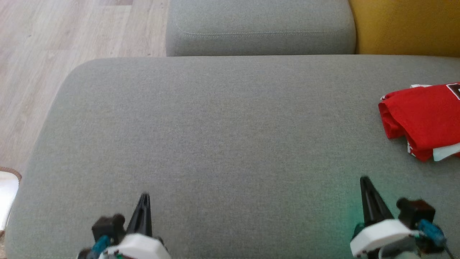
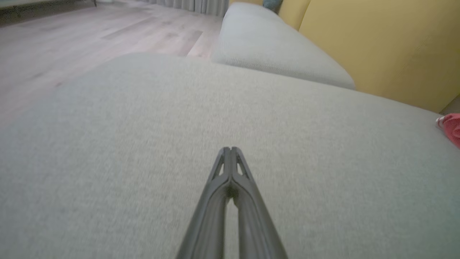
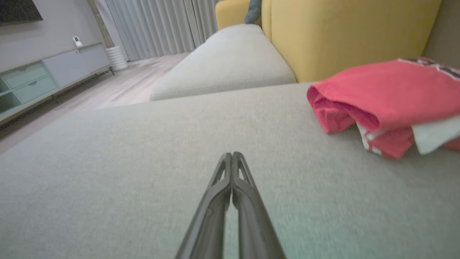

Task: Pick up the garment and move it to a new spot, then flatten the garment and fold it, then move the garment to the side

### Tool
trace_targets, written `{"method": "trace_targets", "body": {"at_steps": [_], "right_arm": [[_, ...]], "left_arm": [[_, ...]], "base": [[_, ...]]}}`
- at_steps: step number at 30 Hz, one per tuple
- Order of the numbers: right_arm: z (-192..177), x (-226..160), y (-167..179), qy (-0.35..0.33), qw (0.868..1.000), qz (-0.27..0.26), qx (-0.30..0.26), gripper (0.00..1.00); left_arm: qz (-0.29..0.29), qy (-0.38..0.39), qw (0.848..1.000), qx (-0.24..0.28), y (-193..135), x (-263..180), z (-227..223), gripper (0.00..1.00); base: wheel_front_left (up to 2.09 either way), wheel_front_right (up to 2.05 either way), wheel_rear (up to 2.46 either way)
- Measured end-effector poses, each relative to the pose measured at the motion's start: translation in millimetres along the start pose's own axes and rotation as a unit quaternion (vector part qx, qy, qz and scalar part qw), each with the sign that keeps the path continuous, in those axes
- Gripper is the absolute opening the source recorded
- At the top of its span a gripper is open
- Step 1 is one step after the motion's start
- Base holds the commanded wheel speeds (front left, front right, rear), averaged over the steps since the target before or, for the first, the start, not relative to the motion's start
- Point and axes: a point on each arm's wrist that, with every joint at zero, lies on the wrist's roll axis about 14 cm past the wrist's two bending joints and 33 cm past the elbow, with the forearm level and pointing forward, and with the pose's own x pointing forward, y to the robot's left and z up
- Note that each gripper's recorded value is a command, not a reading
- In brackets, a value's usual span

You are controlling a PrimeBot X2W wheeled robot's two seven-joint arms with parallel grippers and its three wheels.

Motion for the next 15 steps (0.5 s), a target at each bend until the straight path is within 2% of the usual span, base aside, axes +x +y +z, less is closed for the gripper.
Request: {"method": "trace_targets", "body": {"at_steps": [2,15], "right_arm": [[-10.8,-5.7,-2.5,0.016,1.0,-0.005,0.009,0.0],[-9.2,-5.1,-9.4,0.015,0.996,-0.022,0.083,0.0]], "left_arm": [[0.006,0.017,1.0,-0.008,3.1,-5.8,-10.7,0.0],[0.015,0.03,0.996,-0.079,6.9,-1.4,-11.4,0.0]], "base": [[0.0,0.0,0.0],[0.0,0.0,0.0]]}}
